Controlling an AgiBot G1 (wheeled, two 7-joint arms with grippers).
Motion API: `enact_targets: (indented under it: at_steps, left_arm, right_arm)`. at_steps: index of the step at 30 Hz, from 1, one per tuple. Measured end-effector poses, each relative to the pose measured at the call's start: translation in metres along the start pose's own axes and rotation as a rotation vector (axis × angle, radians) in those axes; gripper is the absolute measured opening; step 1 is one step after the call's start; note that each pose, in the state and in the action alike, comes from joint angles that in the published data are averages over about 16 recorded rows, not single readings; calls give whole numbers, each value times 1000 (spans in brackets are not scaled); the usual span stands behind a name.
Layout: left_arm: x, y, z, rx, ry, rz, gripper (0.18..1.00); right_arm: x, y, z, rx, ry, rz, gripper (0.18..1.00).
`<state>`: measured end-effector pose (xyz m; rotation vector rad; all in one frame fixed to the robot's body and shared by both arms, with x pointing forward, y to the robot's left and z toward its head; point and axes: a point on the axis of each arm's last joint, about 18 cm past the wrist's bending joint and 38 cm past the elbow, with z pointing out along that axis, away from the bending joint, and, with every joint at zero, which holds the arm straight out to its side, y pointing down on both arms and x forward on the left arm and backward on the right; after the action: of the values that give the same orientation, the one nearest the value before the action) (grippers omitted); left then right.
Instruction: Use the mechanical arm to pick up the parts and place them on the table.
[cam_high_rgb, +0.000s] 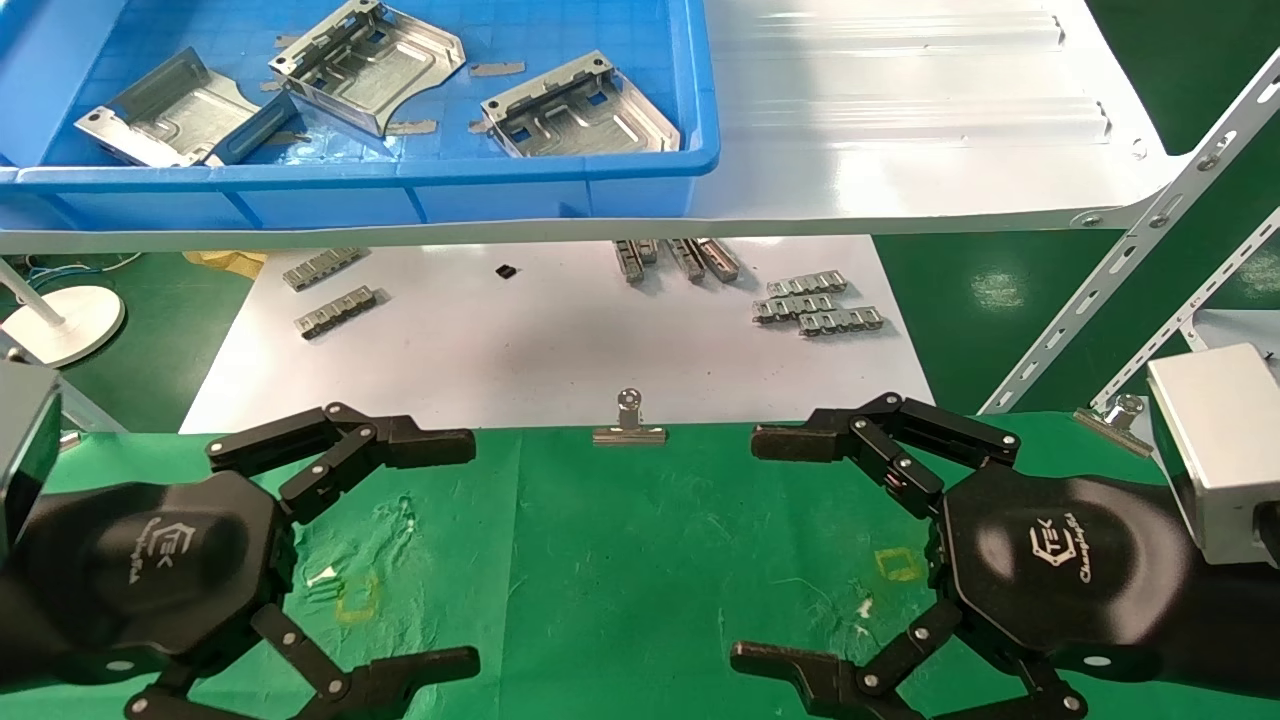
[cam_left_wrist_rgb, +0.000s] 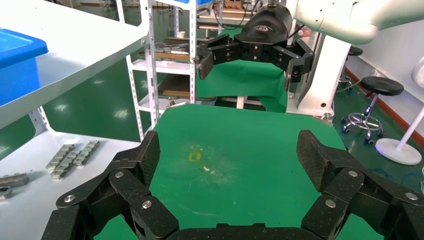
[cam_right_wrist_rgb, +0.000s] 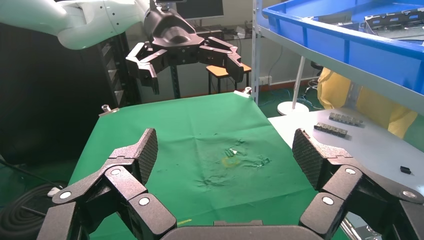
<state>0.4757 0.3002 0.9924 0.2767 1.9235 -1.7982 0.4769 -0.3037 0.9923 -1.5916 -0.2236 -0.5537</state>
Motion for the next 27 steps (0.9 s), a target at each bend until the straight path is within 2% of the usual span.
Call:
enact_targets:
  at_steps: [27]
  left_arm:
    - [0,0,0,0,0,0,1001]
  right_arm:
    - [0,0,0,0,0,0,995]
